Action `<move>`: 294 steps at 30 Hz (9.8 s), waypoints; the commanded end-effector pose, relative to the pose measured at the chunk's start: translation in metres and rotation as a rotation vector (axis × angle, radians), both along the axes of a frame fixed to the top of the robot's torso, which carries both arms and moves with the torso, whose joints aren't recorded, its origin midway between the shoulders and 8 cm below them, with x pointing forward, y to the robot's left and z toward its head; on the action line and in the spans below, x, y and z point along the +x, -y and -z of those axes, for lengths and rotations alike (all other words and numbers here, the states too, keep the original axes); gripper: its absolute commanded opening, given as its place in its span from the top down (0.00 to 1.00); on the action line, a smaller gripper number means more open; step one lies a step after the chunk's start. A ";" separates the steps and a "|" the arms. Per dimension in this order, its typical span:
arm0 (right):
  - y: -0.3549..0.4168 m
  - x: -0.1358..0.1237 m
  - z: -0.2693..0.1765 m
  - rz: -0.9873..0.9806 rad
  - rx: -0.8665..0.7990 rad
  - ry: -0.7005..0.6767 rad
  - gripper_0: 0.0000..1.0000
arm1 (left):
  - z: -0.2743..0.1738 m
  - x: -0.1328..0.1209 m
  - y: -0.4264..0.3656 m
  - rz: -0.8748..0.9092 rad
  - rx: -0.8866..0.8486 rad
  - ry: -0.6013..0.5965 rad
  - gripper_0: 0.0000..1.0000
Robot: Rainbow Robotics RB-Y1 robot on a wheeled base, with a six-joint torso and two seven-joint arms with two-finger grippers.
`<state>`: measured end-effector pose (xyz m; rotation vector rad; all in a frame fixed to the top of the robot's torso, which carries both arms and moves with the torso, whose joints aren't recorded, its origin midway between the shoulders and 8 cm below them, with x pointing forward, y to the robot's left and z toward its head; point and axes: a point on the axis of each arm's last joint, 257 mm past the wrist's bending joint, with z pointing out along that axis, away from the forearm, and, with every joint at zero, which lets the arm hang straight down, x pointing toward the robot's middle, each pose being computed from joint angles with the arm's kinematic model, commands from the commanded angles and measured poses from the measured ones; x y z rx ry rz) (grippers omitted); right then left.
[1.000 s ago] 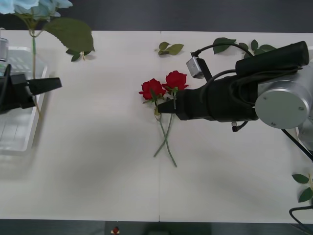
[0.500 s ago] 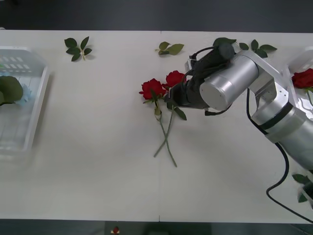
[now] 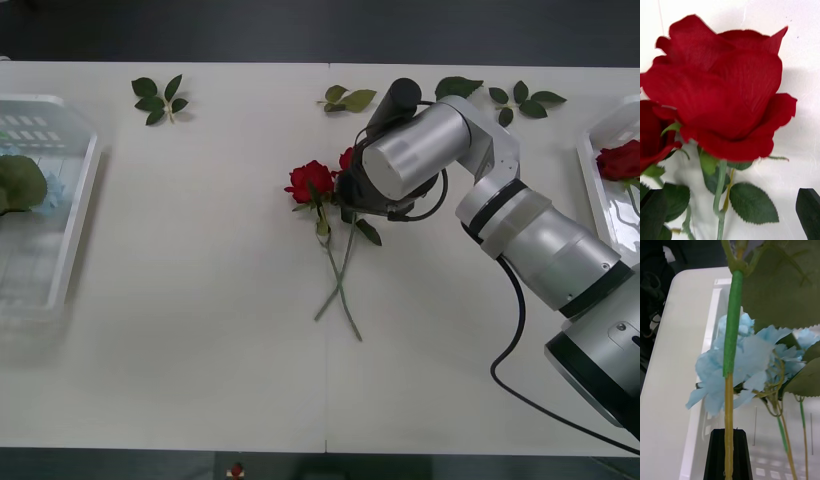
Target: Put the red flowers into the right box and the blue flowers into the left box
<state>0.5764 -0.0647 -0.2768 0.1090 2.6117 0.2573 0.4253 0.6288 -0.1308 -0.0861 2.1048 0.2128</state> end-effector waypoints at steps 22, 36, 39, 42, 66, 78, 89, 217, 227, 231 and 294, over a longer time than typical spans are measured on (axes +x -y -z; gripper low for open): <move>-0.017 0.021 0.011 0.045 -0.034 0.001 1.00 | 0.045 0.023 -0.003 -0.020 -0.031 -0.013 0.74; -0.020 0.020 0.009 0.038 -0.027 -0.003 1.00 | 0.026 0.016 0.107 0.252 -0.240 -0.117 0.16; -0.015 0.023 -0.005 0.041 -0.011 -0.002 1.00 | 0.002 0.019 0.144 0.346 -0.252 -0.100 0.16; -0.001 0.025 -0.021 0.007 -0.032 0.000 1.00 | -0.020 0.024 0.170 0.411 -0.282 -0.062 0.16; 0.314 0.024 -0.143 -0.030 -0.308 0.107 1.00 | 0.048 0.079 0.314 0.601 -0.261 -0.109 0.00; 0.489 -0.021 -0.144 0.098 -0.568 0.059 1.00 | 0.086 0.062 0.404 0.777 -0.324 -0.158 0.00; 0.574 -0.029 -0.148 0.216 -0.737 0.090 1.00 | 0.064 0.016 0.458 1.062 -0.420 -0.113 0.00; -0.047 0.036 0.004 -0.684 -0.349 0.295 1.00 | -0.065 -0.038 0.473 1.294 -0.557 0.122 0.00; -0.024 0.042 -0.012 -0.667 -0.367 0.292 1.00 | -0.065 -0.038 0.473 1.294 -0.557 0.122 0.00; 0.012 0.043 -0.041 -0.635 -0.371 0.260 1.00 | -0.065 -0.038 0.473 1.294 -0.557 0.122 0.00; 0.564 -0.012 -0.191 0.163 -0.758 0.248 0.00 | -0.065 -0.038 0.473 1.294 -0.557 0.122 0.00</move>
